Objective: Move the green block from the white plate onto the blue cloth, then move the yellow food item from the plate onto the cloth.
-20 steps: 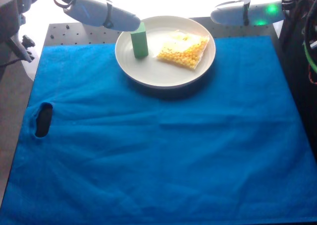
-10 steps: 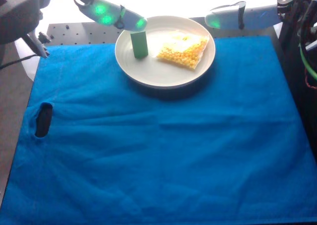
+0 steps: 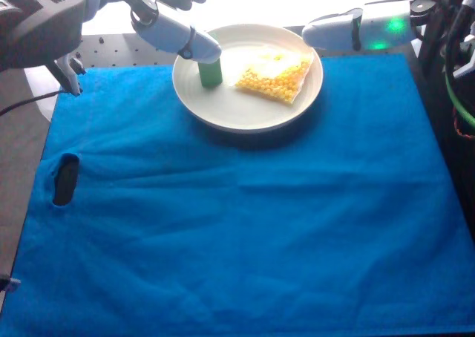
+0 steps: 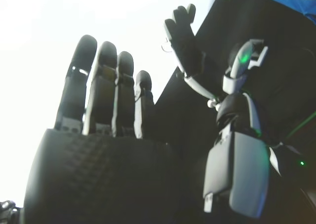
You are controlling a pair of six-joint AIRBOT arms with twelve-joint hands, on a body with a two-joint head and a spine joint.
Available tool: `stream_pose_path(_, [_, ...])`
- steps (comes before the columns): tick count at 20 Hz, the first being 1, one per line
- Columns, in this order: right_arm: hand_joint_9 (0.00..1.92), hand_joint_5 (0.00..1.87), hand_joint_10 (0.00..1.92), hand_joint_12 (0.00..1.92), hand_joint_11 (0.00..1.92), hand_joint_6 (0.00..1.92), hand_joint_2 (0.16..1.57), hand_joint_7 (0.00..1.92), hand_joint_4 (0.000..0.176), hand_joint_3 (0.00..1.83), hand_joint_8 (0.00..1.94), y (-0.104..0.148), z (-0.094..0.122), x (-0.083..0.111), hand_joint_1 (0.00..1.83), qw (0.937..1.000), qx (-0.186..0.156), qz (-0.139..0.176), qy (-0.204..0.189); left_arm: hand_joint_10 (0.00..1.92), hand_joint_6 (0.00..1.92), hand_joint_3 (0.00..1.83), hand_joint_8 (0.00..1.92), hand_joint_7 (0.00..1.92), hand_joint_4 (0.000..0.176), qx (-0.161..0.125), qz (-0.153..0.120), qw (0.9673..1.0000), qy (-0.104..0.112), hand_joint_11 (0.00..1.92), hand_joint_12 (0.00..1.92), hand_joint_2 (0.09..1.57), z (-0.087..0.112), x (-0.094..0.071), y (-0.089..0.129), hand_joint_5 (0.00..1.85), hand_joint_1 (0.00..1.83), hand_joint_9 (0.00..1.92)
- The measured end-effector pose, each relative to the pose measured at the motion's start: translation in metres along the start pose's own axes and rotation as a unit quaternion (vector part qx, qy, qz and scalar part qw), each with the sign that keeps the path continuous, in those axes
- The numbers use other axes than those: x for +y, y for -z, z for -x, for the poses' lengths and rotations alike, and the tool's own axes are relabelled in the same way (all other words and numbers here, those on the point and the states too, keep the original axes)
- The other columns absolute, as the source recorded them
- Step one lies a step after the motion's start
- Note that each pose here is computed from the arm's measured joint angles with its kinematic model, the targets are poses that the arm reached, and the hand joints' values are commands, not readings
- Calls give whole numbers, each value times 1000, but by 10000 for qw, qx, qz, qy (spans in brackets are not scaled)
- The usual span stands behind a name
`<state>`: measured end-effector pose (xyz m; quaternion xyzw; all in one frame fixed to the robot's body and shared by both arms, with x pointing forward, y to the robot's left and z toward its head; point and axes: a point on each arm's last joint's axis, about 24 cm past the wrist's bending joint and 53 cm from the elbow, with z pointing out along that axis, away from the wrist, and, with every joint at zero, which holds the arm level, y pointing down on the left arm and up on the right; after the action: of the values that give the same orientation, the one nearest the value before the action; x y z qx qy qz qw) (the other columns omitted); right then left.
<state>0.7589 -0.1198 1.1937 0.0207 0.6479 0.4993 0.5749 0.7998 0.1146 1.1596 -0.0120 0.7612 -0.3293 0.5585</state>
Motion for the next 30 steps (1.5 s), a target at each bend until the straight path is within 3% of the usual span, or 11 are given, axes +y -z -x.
stream_pose_path(2, [465, 278, 3, 951, 142, 1, 977, 476, 80, 7, 10, 0, -1, 3, 447, 10000, 5, 43, -10, 13, 0, 13, 0, 654, 26, 80, 67, 9999, -11, 509, 721, 971, -7, 4, -3, 470, 849, 649])
stream_pose_path(5, [476, 330, 8, 1005, 131, 1, 953, 496, 83, 0, 6, 0, -3, 7, 514, 9999, 20, 117, 1, 0, 0, 0, 0, 649, 7, 203, 175, 9996, -23, 314, 784, 1037, -20, 10, -7, 472, 930, 604])
stream_pose_path(7, [445, 325, 0, 941, 115, 1, 956, 477, 60, 5, 0, -1, -5, 9, 496, 9999, 28, 144, -17, 5, 0, 7, 3, 684, 7, 234, 214, 9995, -28, 278, 851, 1056, -24, 12, -11, 489, 957, 637])
stream_pose_path(9, [415, 315, 0, 928, 94, 0, 957, 457, 64, 5, 0, -1, -6, 10, 487, 9999, 44, 158, -19, 7, 1, 4, 4, 720, 9, 260, 274, 9993, -32, 195, 856, 1095, -27, 17, -12, 502, 1092, 667])
stream_pose_path(10, [423, 311, 4, 930, 103, 0, 962, 456, 68, 6, 1, -1, -7, 11, 471, 9999, 48, 162, -19, 2, 0, 7, 0, 712, 0, 269, 296, 9992, -30, 228, 877, 1110, -27, 19, -13, 484, 1083, 662])
stream_pose_path(12, [486, 348, 11, 1006, 102, 3, 1004, 490, 47, 0, 3, -1, -8, 12, 472, 9998, 52, 176, -31, 9, 1, 0, 0, 723, 0, 273, 325, 9991, -40, 347, 990, 1000, -29, 21, -14, 498, 873, 702])
stream_pose_path(14, [519, 371, 20, 1021, 138, 9, 993, 527, 59, 0, 13, -1, -10, 13, 468, 9998, 78, 190, -32, 24, 1, 0, 2, 742, 0, 261, 342, 9991, -27, 593, 995, 952, -28, 22, -15, 513, 812, 815])
stream_pose_path(19, [532, 379, 16, 1020, 146, 4, 966, 517, 52, 0, 4, -2, -13, 15, 436, 9997, 95, 208, -48, 0, 4, 0, 2, 746, 0, 252, 327, 9991, 15, 575, 858, 930, -29, 20, -17, 549, 823, 768])
stream_pose_path(23, [523, 404, 8, 1018, 156, 9, 958, 497, 56, 0, 0, -2, -13, 16, 434, 9997, 96, 214, -60, 11, 0, 0, 2, 787, 0, 218, 300, 9993, 78, 645, 987, 940, -29, 18, -19, 571, 805, 827])
stream_pose_path(29, [578, 418, 19, 1015, 179, 6, 976, 581, 55, 5, 18, -2, -14, 16, 456, 9997, 105, 221, -64, 77, 7, 0, 6, 1075, 0, 92, 200, 9988, 428, 1056, 869, 1017, -26, 15, -23, 843, 1075, 1370])
stream_pose_path(30, [585, 425, 19, 1019, 189, 8, 985, 591, 61, 7, 19, -2, -15, 17, 458, 9997, 108, 224, -68, 39, 20, 0, 555, 1143, 0, 74, 204, 9983, 546, 1057, 857, 1024, -27, 17, -23, 883, 1311, 1419])
